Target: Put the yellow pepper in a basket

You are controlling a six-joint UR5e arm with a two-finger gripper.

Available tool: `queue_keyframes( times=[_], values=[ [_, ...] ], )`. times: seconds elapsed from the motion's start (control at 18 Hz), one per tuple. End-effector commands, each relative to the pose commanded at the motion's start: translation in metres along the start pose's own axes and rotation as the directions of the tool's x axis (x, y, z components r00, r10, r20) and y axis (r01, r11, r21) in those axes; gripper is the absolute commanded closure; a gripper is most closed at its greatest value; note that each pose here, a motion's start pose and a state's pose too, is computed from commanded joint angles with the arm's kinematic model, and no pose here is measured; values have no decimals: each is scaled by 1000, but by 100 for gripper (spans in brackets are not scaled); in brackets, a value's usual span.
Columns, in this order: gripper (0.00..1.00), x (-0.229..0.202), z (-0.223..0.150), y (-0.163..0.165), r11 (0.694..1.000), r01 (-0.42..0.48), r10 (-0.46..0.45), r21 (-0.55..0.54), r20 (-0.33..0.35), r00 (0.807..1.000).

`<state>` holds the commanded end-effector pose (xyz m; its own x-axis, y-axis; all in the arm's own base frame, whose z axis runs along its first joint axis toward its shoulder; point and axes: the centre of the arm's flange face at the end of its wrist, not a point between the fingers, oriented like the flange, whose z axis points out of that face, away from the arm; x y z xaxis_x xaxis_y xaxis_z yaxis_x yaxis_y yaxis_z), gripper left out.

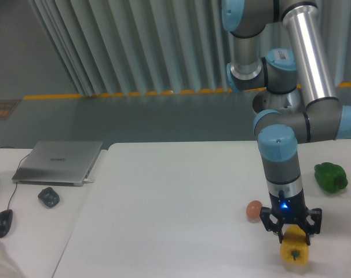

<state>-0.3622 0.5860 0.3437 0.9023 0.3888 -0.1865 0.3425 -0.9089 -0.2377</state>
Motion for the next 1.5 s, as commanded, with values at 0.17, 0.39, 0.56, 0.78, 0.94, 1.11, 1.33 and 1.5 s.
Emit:
queue_keyframes(
  times=[0.17, 0.39, 0.56, 0.78, 0.94, 1.11, 1.33, 1.5],
  values=[
    [60, -51, -40, 14, 997, -60, 58, 48, 27, 998],
    [60, -103, -58, 33, 992, -105, 102, 64, 50, 993],
    [60, -156, -61, 55, 992, -93, 90, 79, 42, 995],
    [60, -239, -58, 99, 988, -139, 135, 72, 60, 989],
    [60, -306, -48, 145, 980, -192, 189, 45, 70, 980],
    [60, -346, -37, 179, 969, -248, 246, 21, 69, 967],
    [60, -376, -15, 205, 961, -276, 275, -5, 53, 960],
    [59, -392, -3, 217, 958, -287, 288, -16, 46, 957]
  ],
)
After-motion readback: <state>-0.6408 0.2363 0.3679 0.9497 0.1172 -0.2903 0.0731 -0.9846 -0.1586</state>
